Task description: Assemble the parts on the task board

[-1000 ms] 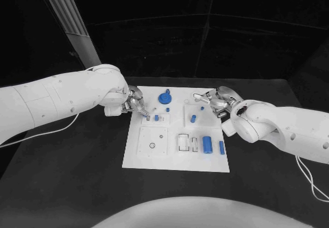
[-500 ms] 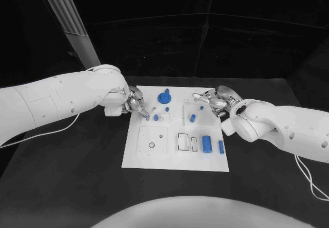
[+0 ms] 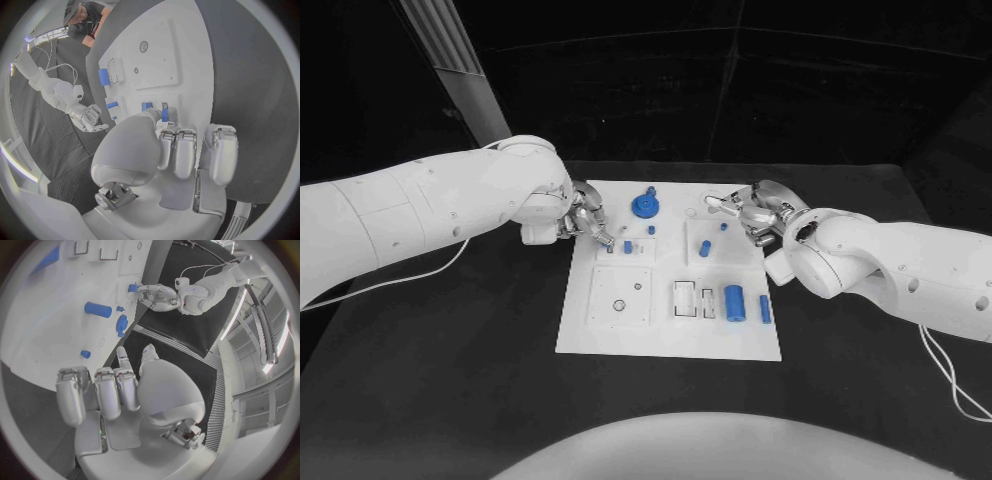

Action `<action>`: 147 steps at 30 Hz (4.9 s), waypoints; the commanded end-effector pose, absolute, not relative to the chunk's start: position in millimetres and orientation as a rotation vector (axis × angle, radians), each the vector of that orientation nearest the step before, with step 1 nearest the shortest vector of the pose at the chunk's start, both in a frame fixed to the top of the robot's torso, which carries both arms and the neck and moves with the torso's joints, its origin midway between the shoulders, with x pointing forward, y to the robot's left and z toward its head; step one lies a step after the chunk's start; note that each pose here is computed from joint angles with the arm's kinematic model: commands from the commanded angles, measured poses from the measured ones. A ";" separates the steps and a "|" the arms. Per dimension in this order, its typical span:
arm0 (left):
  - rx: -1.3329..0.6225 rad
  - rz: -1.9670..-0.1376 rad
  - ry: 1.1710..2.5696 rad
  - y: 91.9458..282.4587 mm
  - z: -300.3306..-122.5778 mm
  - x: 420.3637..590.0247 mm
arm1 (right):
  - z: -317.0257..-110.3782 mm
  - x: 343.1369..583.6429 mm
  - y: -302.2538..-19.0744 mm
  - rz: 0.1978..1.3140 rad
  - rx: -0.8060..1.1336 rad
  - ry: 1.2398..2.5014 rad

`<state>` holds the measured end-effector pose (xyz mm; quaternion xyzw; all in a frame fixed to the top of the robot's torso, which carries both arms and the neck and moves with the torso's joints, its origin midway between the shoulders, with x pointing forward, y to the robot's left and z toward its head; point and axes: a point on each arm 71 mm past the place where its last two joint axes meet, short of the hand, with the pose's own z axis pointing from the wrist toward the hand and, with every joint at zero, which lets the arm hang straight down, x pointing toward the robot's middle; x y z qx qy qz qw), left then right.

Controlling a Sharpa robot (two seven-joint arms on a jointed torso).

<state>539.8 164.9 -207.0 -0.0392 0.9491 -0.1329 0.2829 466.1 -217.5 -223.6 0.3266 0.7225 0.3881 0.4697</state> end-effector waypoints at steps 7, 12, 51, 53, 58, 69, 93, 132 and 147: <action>-0.073 -0.351 2.566 161.8 -209.2 538.0 | -222.5 466.2 -216.0 0.956 0.793 1.769; -0.071 -0.333 2.576 161.8 -210.0 537.6 | -222.5 466.2 -216.0 0.956 0.793 1.770; -0.062 -0.337 2.589 163.7 -210.7 536.7 | -223.1 466.4 -215.7 0.954 0.794 1.777; -0.058 -0.338 2.591 163.2 -210.9 536.4 | -223.1 466.4 -215.6 0.955 0.794 1.778; -0.050 -0.338 2.599 162.4 -211.4 535.7 | -223.2 466.4 -215.5 0.954 0.794 1.778; -0.044 -0.337 2.606 162.0 -212.2 535.2 | -223.1 466.2 -215.7 0.954 0.795 1.778; -0.029 -0.345 2.616 158.8 -213.5 533.8 | -223.2 466.3 -215.7 0.953 0.796 1.779; -0.049 -0.270 2.632 162.1 -217.4 535.8 | -223.4 465.8 -214.8 0.955 0.795 1.786; -0.061 -0.289 2.619 164.1 -216.9 536.7 | -223.4 466.0 -215.7 0.951 0.797 1.784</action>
